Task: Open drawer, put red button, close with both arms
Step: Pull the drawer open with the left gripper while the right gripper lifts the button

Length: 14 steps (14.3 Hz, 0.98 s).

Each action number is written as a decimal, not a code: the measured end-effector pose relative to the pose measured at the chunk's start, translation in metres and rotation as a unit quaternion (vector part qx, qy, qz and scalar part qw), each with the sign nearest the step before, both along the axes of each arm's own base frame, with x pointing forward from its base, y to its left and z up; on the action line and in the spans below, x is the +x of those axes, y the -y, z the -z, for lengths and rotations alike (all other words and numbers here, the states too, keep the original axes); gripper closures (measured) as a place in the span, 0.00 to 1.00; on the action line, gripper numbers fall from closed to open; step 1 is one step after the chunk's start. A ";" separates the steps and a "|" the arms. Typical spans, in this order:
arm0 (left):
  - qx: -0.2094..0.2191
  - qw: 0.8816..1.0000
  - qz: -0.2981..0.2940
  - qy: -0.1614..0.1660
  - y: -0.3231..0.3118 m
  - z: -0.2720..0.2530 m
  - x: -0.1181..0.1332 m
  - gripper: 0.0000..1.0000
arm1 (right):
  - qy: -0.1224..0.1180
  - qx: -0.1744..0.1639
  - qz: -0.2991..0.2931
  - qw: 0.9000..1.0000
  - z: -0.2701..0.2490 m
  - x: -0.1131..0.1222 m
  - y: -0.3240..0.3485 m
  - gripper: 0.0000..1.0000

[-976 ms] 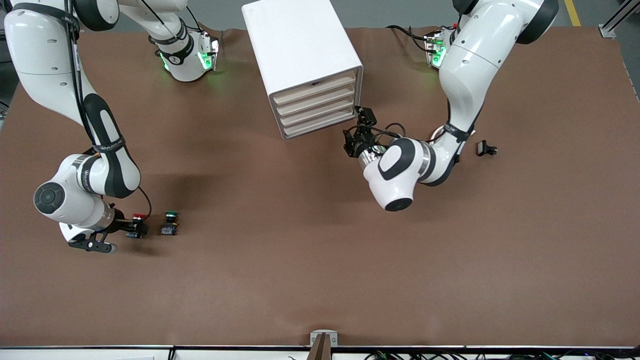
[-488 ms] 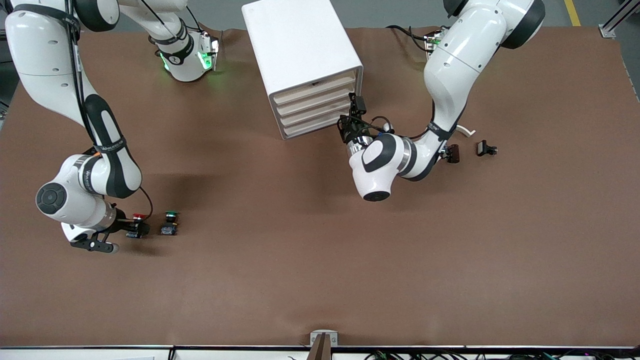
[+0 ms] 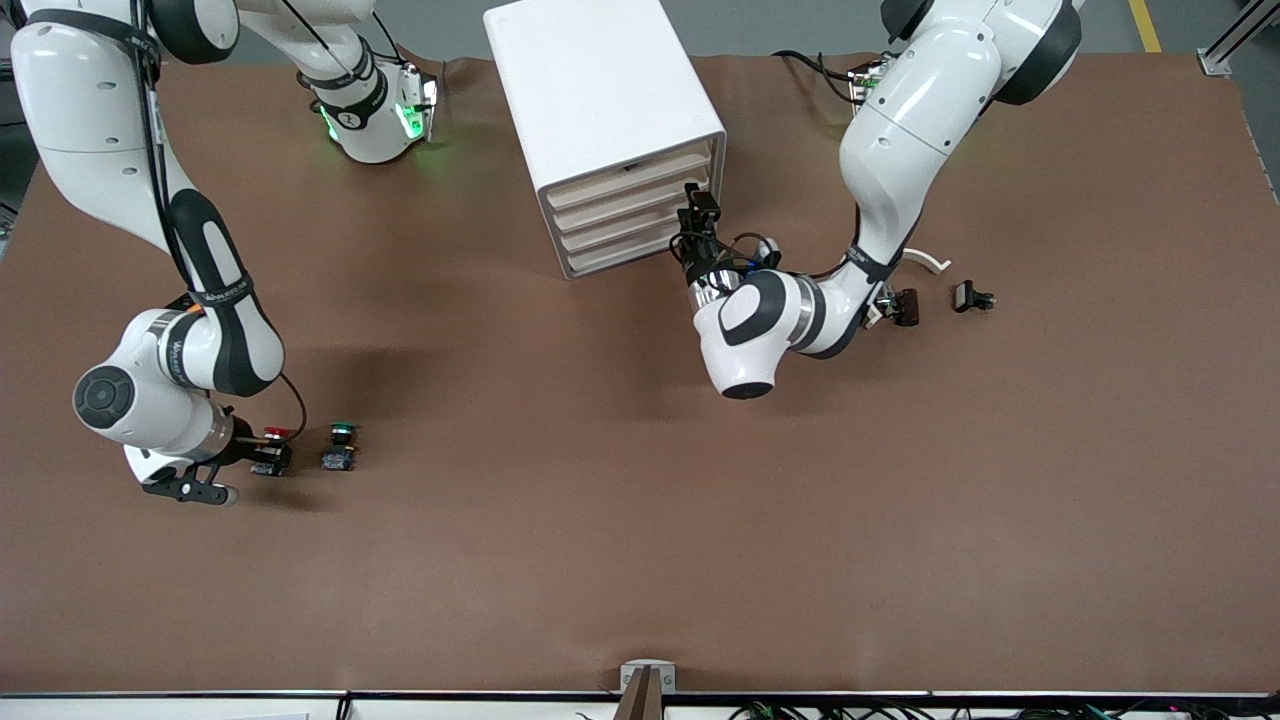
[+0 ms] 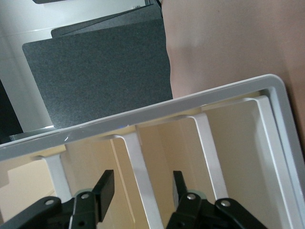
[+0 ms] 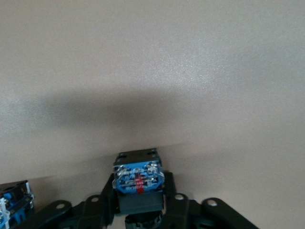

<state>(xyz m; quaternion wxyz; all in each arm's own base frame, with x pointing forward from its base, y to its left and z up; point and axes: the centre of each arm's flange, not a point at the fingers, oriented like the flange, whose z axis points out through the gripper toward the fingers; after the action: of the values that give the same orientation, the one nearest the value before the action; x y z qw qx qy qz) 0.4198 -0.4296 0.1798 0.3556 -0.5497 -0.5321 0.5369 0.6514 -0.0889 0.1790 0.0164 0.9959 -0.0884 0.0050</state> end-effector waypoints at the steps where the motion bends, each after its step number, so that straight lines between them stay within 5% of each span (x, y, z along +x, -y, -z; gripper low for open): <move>1: 0.002 1.000 0.005 -0.003 0.002 0.002 -0.005 0.46 | 0.000 0.002 0.003 1.000 0.000 0.000 0.000 0.60; 5: 0.008 1.000 0.021 -0.019 0.010 0.010 -0.028 0.50 | 0.001 0.003 0.005 1.000 0.000 0.000 0.001 0.60; 14: 0.018 0.999 0.028 -0.031 0.016 0.012 -0.041 0.90 | -0.021 0.020 0.005 1.000 -0.014 0.000 -0.012 0.60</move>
<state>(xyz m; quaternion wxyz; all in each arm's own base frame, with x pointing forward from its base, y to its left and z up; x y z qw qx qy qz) 0.3789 -0.4460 0.1683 0.3969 -0.5406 -0.5150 0.5338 0.6516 -0.0767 0.1935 -0.0015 0.9955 -0.0935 -0.0178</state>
